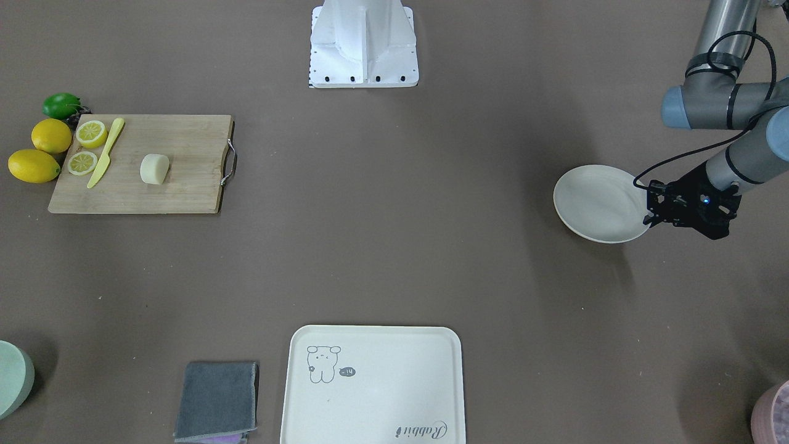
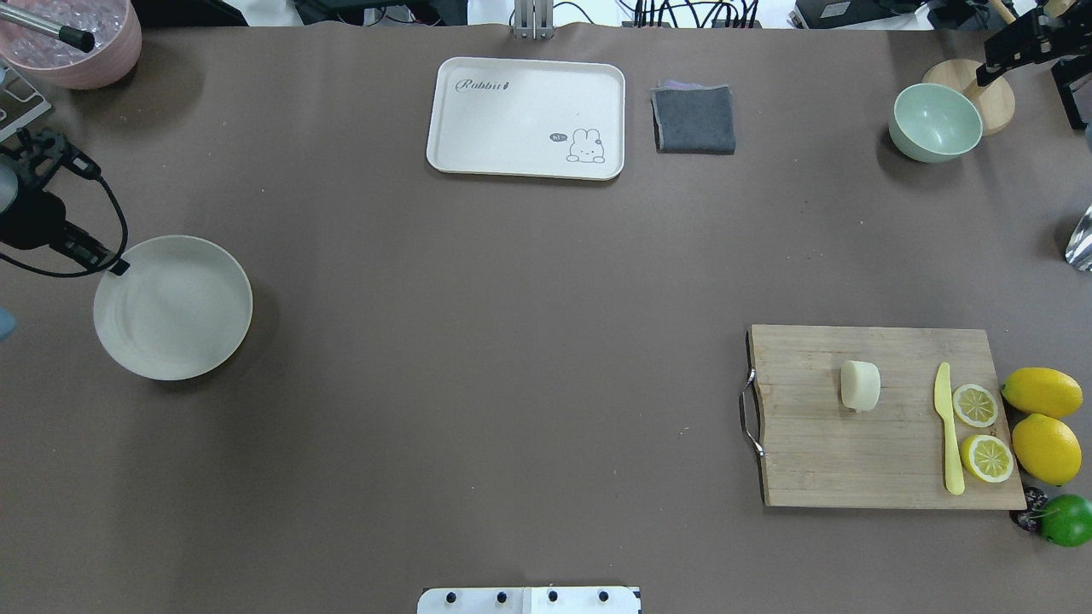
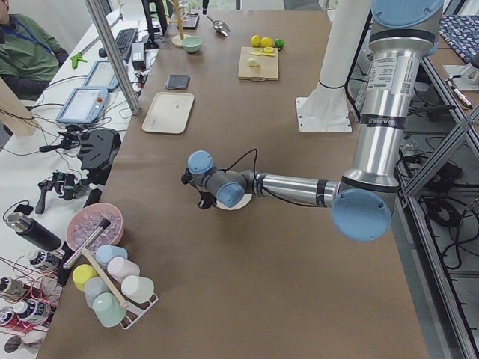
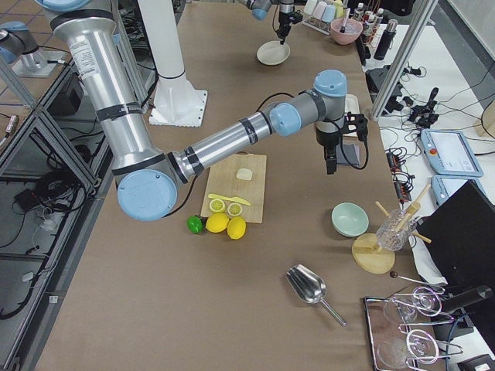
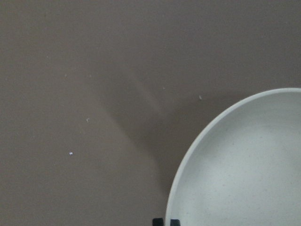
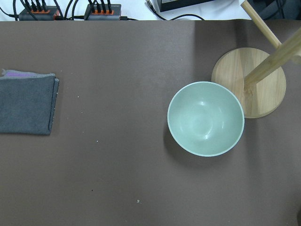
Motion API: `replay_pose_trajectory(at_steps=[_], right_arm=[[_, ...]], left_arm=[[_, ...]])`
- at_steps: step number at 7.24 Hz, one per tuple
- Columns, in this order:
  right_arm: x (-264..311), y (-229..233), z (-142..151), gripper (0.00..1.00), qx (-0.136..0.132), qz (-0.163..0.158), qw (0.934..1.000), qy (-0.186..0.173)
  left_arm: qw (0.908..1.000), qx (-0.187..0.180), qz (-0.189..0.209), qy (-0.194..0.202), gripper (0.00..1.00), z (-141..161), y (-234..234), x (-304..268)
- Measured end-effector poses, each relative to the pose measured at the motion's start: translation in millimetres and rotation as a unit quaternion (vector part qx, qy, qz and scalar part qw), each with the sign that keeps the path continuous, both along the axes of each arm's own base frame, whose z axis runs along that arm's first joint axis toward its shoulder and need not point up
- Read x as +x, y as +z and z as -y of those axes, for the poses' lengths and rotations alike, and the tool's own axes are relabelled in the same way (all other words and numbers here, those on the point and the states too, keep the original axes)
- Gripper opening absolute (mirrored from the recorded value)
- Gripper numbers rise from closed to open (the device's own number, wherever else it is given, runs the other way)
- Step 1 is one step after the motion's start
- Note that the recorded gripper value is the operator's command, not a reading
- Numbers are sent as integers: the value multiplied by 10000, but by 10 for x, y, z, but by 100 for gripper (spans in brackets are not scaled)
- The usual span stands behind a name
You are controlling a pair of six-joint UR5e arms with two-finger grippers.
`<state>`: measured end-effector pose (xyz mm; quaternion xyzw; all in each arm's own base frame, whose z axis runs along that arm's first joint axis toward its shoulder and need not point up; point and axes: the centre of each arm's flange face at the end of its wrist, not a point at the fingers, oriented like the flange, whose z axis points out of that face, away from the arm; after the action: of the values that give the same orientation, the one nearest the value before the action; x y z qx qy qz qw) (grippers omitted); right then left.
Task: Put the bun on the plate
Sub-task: 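Lower the left gripper to the rim of the white plate and grip it, then slide the white plate with the left gripper toward the table centre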
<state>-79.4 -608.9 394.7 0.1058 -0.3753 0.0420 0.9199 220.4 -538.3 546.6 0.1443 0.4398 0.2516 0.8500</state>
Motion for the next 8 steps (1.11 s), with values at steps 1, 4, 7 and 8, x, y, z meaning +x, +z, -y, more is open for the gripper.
replay_pose_trajectory(at_steps=[1, 4, 7, 8], right_arm=[[-21, -1, -3, 100, -6, 15, 10000, -24], [-173, -4, 15, 100, -25, 25, 9999, -144], [-218, -74, 16, 100, 48, 44, 9998, -194], [-247, -90, 9, 100, 87, 40, 9997, -234]], left_arm=[[9993, -139, -256, -223, 0, 116, -373, 38], [9905, -646, -923, -782, 0, 540, -1736, 511], [9806, -1184, -1324, -831, 0, 358, -2629, 1288], [9792, -1217, -1356, -890, 0, 156, -2776, 1626]])
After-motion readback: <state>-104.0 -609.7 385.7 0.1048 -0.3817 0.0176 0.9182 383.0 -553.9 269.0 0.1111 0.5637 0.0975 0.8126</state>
